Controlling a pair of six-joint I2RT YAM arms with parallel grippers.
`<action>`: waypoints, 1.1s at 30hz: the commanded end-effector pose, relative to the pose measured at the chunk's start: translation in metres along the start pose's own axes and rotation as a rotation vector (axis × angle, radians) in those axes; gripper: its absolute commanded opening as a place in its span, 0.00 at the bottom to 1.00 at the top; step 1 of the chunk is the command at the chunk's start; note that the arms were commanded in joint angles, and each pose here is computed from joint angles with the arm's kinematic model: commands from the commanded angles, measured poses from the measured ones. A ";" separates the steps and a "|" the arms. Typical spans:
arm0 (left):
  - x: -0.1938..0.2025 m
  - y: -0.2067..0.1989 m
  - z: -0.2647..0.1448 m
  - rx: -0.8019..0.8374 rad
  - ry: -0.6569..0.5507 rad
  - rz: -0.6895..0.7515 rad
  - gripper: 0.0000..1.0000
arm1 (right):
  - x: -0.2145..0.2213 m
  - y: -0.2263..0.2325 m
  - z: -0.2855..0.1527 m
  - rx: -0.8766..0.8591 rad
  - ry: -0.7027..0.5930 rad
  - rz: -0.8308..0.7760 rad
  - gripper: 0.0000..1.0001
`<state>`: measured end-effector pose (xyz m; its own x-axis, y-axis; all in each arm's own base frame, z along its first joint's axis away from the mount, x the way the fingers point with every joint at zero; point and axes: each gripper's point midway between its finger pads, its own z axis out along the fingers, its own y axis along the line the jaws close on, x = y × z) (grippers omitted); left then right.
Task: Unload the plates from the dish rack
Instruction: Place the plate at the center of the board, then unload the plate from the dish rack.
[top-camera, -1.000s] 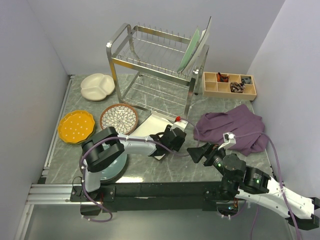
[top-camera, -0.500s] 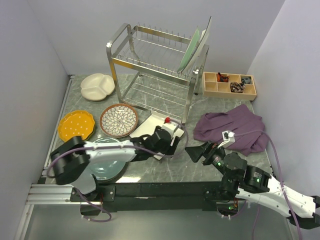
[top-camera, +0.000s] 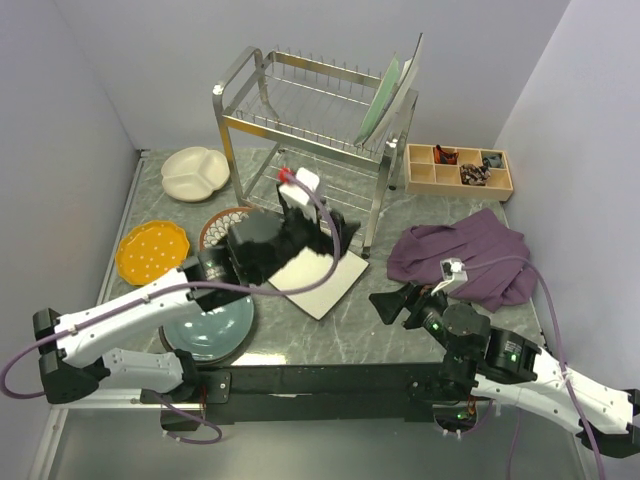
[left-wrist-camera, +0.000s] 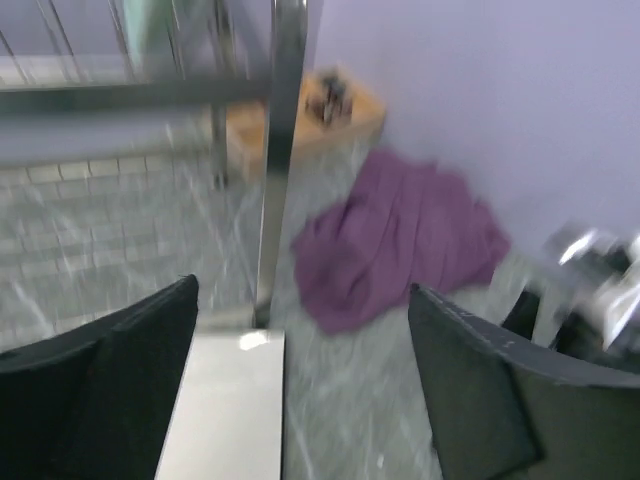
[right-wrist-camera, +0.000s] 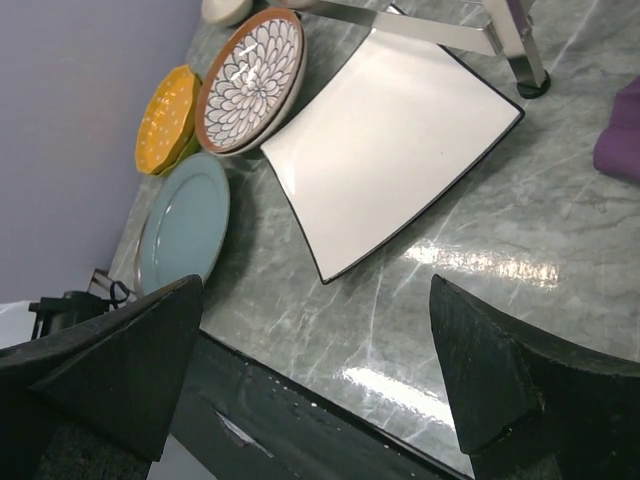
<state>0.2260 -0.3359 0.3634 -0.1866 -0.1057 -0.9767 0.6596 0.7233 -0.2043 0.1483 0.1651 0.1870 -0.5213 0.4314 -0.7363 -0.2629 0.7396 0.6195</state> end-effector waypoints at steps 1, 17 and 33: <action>-0.099 0.008 0.000 -0.069 -0.188 0.115 0.71 | -0.008 0.018 0.003 -0.060 -0.023 0.001 1.00; -0.201 0.028 0.110 0.014 -0.349 0.237 0.50 | 0.032 0.024 0.020 -0.111 0.092 0.018 0.99; -0.169 0.058 0.160 0.021 -0.303 0.234 0.44 | 0.022 0.021 0.010 -0.119 0.059 0.035 0.98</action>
<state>0.4094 -0.3847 0.4918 0.1568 -0.1015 -0.9824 0.6474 0.7617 0.0246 0.1382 0.1970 0.1755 -0.5873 0.4045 -0.7010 -0.3406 0.6622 0.6674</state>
